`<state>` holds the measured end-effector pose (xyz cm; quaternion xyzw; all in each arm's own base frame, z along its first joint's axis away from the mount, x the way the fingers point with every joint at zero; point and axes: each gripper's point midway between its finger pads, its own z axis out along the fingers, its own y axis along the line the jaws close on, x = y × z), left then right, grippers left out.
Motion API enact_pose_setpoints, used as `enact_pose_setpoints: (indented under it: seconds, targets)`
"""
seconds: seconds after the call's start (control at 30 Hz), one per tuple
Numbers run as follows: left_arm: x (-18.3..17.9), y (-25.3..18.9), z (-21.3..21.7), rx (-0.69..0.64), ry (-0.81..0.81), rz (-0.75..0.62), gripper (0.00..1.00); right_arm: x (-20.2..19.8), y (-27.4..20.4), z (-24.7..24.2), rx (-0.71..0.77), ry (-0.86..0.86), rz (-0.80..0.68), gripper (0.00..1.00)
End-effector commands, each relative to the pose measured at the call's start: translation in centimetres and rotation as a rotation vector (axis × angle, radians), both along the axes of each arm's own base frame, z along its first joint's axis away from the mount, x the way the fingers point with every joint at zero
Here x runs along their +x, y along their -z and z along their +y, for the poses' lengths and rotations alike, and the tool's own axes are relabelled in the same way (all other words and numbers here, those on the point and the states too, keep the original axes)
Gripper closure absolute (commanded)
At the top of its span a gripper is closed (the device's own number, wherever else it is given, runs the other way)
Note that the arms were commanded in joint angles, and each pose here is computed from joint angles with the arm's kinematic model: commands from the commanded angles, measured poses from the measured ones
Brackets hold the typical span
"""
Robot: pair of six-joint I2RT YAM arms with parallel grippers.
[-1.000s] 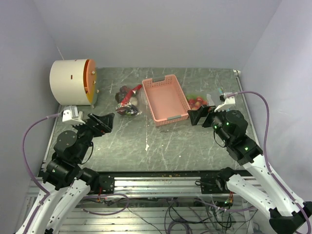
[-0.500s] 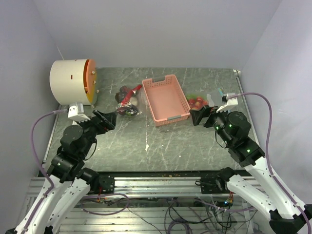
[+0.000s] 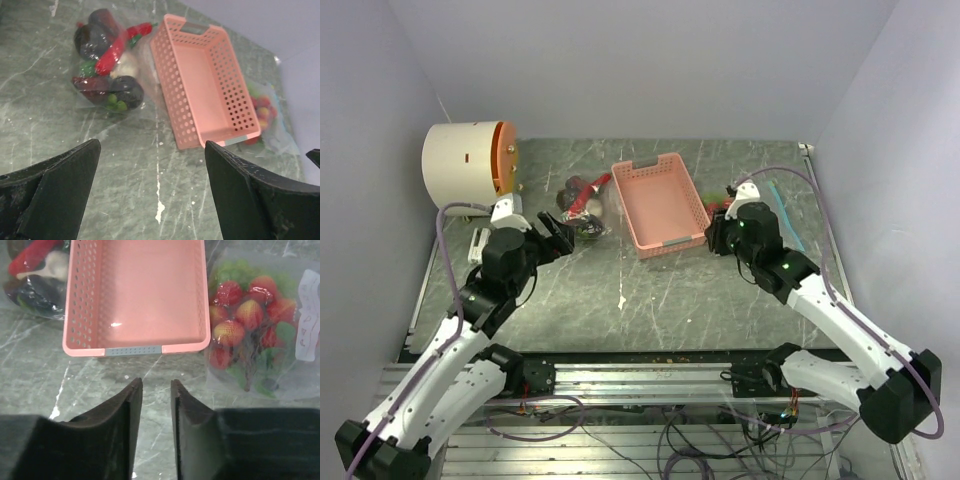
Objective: Open the zip-top bag and remove the fake food
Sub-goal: Pick up the bin from the center of the board.
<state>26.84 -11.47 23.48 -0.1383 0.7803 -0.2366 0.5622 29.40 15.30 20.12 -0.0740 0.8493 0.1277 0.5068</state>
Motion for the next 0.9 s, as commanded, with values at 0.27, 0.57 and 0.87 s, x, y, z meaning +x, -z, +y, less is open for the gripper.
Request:
enact_pose_setpoints:
  seconds: [0.27, 0.57, 0.87]
  targets:
    - [3.9, 3.2, -0.5, 0.051, -0.096, 0.127, 0.04, 6.0, 4.8, 1.6, -0.122, 0.074, 0.061, 0.24]
    - [6.0, 3.5, -1.7, 0.063, -0.102, 0.139, 0.1, 10.0, 5.4, 4.6, -0.112, 0.044, 0.065, 0.43]
    - [9.0, 6.0, -8.2, 0.13, -0.063, 0.232, 0.1, 12.2, 5.3, 3.9, -0.115, 0.076, 0.06, 0.6]
